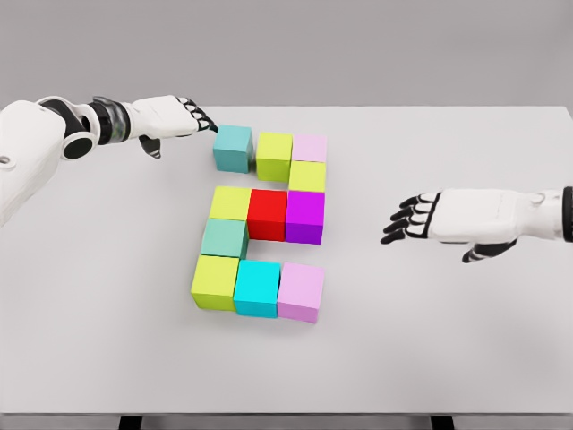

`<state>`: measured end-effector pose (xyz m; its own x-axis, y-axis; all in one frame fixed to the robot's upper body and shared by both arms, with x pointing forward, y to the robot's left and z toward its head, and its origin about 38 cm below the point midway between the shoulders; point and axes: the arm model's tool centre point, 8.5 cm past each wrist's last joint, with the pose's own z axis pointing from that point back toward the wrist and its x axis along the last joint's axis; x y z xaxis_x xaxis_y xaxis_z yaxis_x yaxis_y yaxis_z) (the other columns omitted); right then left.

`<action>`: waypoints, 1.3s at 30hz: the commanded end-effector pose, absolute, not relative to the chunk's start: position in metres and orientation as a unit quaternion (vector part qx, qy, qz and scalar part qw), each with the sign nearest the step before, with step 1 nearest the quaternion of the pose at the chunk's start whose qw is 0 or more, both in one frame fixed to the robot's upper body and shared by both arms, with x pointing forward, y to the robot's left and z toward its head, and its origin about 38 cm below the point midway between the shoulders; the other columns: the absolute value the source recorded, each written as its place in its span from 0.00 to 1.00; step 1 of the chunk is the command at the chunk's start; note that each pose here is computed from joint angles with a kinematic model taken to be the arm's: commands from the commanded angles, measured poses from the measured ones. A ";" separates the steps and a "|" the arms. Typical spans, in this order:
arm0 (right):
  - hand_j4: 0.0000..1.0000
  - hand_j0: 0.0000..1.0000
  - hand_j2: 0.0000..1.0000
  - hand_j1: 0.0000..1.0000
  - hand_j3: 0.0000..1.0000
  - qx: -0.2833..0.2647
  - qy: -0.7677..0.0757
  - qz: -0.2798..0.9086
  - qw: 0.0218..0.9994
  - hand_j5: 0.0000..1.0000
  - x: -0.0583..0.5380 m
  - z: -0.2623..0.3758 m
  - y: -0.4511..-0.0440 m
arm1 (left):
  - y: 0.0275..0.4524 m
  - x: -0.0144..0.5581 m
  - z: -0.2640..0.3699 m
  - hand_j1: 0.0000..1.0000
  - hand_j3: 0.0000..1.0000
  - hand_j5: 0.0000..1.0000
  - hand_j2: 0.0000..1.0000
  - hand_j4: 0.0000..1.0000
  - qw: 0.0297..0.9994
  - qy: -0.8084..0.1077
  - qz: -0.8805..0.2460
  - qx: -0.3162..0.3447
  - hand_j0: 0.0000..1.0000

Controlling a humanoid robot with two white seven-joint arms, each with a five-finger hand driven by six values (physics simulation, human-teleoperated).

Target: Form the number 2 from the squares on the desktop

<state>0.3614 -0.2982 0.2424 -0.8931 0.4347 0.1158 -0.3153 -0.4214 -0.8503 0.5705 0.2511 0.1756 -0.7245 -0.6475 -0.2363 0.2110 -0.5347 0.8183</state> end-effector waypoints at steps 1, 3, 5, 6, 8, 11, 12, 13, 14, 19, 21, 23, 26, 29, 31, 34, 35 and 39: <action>1.00 1.00 1.00 1.00 1.00 -0.016 -0.540 0.804 0.249 1.00 0.361 0.251 -0.291 | 0.251 0.571 0.177 1.00 1.00 1.00 1.00 1.00 0.259 -0.411 -0.832 0.268 1.00; 1.00 1.00 1.00 1.00 1.00 0.012 -0.574 0.770 0.278 1.00 0.364 0.254 -0.293 | 0.250 0.571 0.177 1.00 1.00 1.00 1.00 1.00 0.258 -0.412 -0.832 0.267 1.00; 1.00 1.00 1.00 1.00 1.00 0.014 -0.598 0.747 0.289 1.00 0.363 0.257 -0.298 | 0.250 0.570 0.176 1.00 1.00 1.00 1.00 1.00 0.258 -0.411 -0.833 0.267 1.00; 1.00 1.00 1.00 1.00 1.00 0.009 -0.617 0.729 0.296 1.00 0.365 0.258 -0.301 | 0.249 0.570 0.176 1.00 1.00 1.00 1.00 1.00 0.256 -0.413 -0.833 0.266 1.00; 1.00 1.00 1.00 1.00 1.00 0.000 -0.642 0.698 0.316 1.00 0.365 0.251 -0.312 | 0.248 0.570 0.176 1.00 1.00 1.00 1.00 1.00 0.256 -0.413 -0.833 0.266 1.00; 1.00 1.00 1.00 1.00 1.00 -0.013 -0.657 0.681 0.325 1.00 0.363 0.257 -0.324 | 0.245 0.569 0.176 1.00 1.00 1.00 1.00 1.00 0.252 -0.415 -0.833 0.264 1.00; 1.00 1.00 1.00 1.00 1.00 -0.008 -0.663 0.672 0.331 1.00 0.365 0.258 -0.326 | 0.245 0.569 0.176 1.00 1.00 1.00 1.00 1.00 0.252 -0.415 -0.834 0.263 1.00; 1.00 1.00 1.00 1.00 1.00 -0.003 -0.669 0.661 0.340 1.00 0.367 0.258 -0.330 | 0.244 0.569 0.176 1.00 1.00 1.00 1.00 1.00 0.251 -0.416 -0.834 0.263 1.00; 1.00 1.00 1.00 1.00 1.00 0.001 -0.672 0.651 0.353 1.00 0.369 0.255 -0.335 | 0.244 0.569 0.176 1.00 1.00 1.00 1.00 1.00 0.251 -0.416 -0.834 0.263 1.00; 1.00 1.00 1.00 1.00 1.00 0.020 -0.693 0.587 0.419 1.00 0.384 0.212 -0.349 | 0.255 0.569 0.178 1.00 1.00 1.00 1.00 1.00 0.256 -0.412 -0.832 0.268 1.00; 1.00 1.00 1.00 1.00 1.00 0.022 -0.689 0.575 0.441 1.00 0.384 0.195 -0.355 | 0.259 0.569 0.179 1.00 1.00 1.00 1.00 1.00 0.258 -0.410 -0.832 0.271 1.00; 1.00 1.00 1.00 1.00 1.00 0.012 -0.689 0.568 0.449 1.00 0.386 0.194 -0.364 | 0.263 0.569 0.179 1.00 1.00 1.00 1.00 1.00 0.260 -0.409 -0.831 0.272 1.00; 1.00 1.00 1.00 1.00 1.00 0.022 -0.678 0.560 0.476 1.00 0.375 0.173 -0.370 | 0.264 0.567 0.177 1.00 1.00 1.00 1.00 1.00 0.259 -0.403 -0.835 0.270 1.00; 1.00 1.00 1.00 1.00 1.00 0.021 -0.672 0.555 0.490 1.00 0.374 0.164 -0.377 | 0.265 0.565 0.176 1.00 1.00 1.00 1.00 1.00 0.252 -0.400 -0.839 0.269 1.00; 1.00 1.00 1.00 1.00 1.00 0.022 -0.673 0.555 0.489 1.00 0.373 0.164 -0.375 | 0.266 0.564 0.176 1.00 1.00 1.00 1.00 1.00 0.249 -0.399 -0.841 0.268 1.00; 1.00 1.00 1.00 1.00 1.00 0.022 -0.672 0.555 0.490 1.00 0.373 0.163 -0.376 | 0.273 0.561 0.177 1.00 1.00 1.00 1.00 1.00 0.245 -0.396 -0.843 0.269 1.00; 1.00 1.00 1.00 1.00 1.00 0.024 -0.671 0.554 0.492 1.00 0.372 0.161 -0.376 | 0.273 0.560 0.177 1.00 1.00 1.00 1.00 1.00 0.245 -0.395 -0.844 0.268 1.00; 1.00 1.00 1.00 1.00 1.00 0.027 -0.670 0.552 0.495 1.00 0.370 0.158 -0.376 | 0.272 0.560 0.176 1.00 1.00 1.00 1.00 1.00 0.244 -0.394 -0.845 0.268 1.00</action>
